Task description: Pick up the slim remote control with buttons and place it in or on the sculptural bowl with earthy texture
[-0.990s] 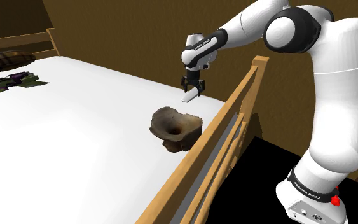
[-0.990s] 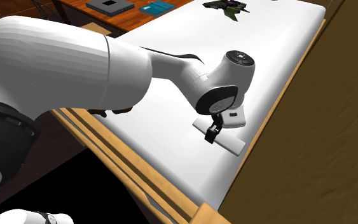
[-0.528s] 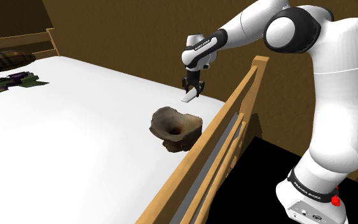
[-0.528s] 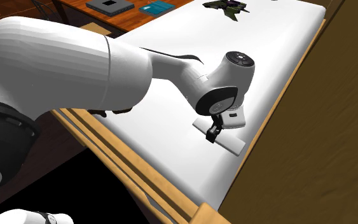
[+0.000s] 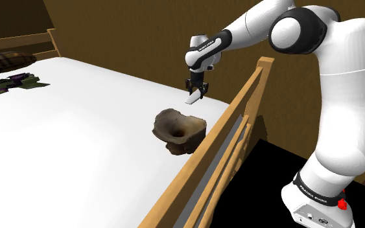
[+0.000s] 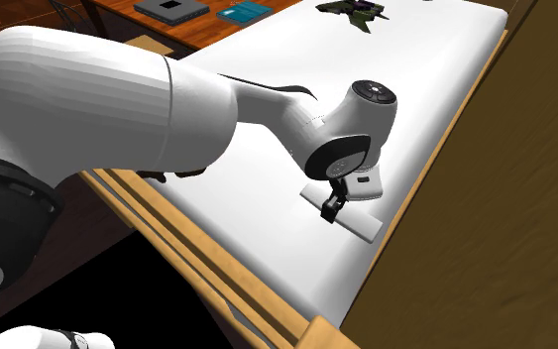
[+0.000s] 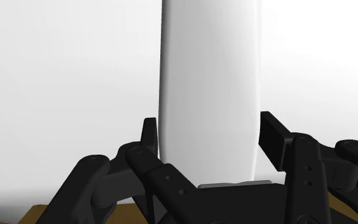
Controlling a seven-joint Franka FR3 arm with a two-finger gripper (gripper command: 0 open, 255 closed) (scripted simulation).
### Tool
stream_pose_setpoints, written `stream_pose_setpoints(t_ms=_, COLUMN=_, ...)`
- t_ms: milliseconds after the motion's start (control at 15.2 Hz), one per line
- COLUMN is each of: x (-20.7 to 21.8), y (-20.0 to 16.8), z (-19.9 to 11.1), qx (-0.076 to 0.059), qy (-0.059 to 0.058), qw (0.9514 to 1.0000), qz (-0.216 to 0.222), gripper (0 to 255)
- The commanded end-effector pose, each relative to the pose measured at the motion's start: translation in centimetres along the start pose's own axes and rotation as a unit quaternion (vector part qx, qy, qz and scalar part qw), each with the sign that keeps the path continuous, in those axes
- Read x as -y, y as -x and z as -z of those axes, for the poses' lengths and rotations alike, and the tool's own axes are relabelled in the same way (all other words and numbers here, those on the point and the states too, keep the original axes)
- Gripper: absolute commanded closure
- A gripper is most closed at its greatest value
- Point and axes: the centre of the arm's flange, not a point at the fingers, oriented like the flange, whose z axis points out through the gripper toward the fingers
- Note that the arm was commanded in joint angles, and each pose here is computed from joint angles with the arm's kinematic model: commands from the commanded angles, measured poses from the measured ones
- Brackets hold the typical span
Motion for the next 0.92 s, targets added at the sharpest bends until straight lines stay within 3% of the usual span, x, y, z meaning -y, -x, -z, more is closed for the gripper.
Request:
stream_pose_setpoints(t_ms=0, x=0.0, y=0.0, z=0.0, qx=0.0, qy=0.0, qw=1.0, qz=0.0, gripper=255)
stream_pose_setpoints(t_ms=858, x=0.0, y=0.0, z=6.9, qx=0.0, qy=0.0, qw=1.0, qz=0.0, gripper=255)
